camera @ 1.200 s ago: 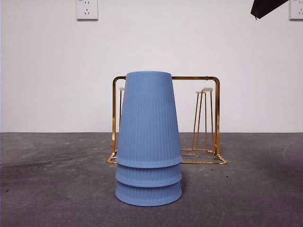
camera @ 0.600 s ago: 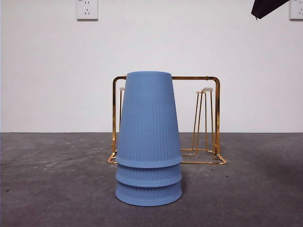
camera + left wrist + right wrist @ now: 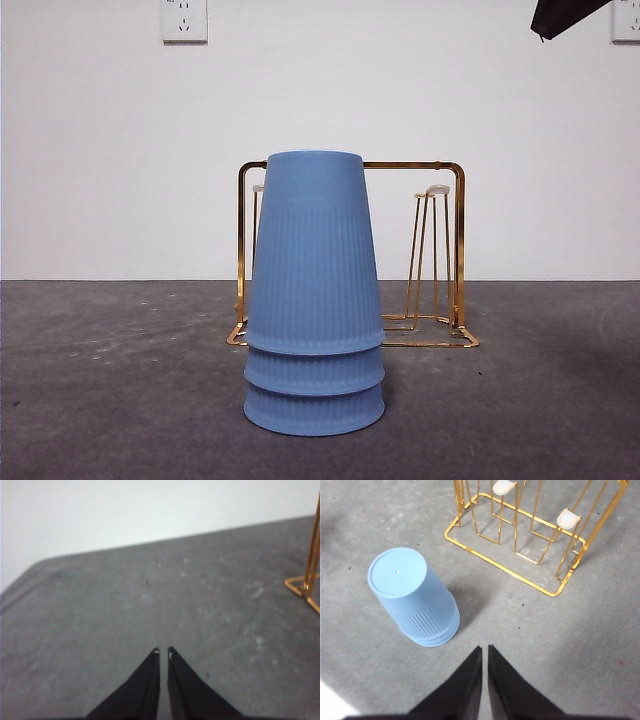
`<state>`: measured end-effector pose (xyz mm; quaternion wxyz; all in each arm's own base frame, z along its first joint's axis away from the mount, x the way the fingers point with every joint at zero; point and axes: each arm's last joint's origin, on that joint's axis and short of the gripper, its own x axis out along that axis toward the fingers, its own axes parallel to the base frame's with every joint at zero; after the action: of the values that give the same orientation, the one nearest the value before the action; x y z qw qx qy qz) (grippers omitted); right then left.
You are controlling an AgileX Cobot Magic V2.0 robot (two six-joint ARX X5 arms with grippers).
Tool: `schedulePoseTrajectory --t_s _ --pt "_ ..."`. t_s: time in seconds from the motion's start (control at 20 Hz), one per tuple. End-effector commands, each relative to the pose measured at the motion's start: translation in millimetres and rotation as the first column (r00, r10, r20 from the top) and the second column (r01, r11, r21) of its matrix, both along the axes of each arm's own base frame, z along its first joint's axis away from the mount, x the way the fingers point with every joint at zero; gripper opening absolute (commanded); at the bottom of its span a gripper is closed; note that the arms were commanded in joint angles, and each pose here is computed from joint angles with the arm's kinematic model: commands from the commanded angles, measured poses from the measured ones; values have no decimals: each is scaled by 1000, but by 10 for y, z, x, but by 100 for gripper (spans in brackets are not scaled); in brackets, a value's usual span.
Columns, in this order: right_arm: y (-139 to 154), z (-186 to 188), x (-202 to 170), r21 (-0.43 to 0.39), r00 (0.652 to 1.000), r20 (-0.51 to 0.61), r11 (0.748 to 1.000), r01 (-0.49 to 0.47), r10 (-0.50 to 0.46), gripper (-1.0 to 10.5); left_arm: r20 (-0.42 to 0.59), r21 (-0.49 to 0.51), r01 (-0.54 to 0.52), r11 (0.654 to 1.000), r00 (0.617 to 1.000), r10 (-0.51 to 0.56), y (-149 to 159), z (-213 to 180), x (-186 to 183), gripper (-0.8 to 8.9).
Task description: The left arm pick up the left cup on cup holder and place it on desk, then the right arm insert the right cup into the first cup, and then the left arm insert the mid cup into the first cup
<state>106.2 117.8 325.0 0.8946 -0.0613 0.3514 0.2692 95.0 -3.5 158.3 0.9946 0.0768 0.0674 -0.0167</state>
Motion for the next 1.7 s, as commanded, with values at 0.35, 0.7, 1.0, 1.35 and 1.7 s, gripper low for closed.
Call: schedulePoseTrajectory --t_s 0.35,0.7,1.0,1.35,1.7 --pt "20 29 -5 17 1000 6 1000 -3 3 13 -44 -63 -10 998 999 7 1 -90 5 19" --pt "20 29 -5 17 1000 6 1000 -3 3 13 -44 -63 -10 998 999 7 1 -90 5 19" --pt "6 31 7 -26 998 50 999 28 -27 13 -44 -63 -10 998 999 7 1 -90 5 19" --pt "-312 152 15 -8 964 161 977 213 -209 13 -44 -63 -10 998 999 7 1 -90 5 19" --pt "-1020 -61 -105 340 679 379 777 530 -629 13 -44 -63 -10 998 999 7 1 -90 5 19"
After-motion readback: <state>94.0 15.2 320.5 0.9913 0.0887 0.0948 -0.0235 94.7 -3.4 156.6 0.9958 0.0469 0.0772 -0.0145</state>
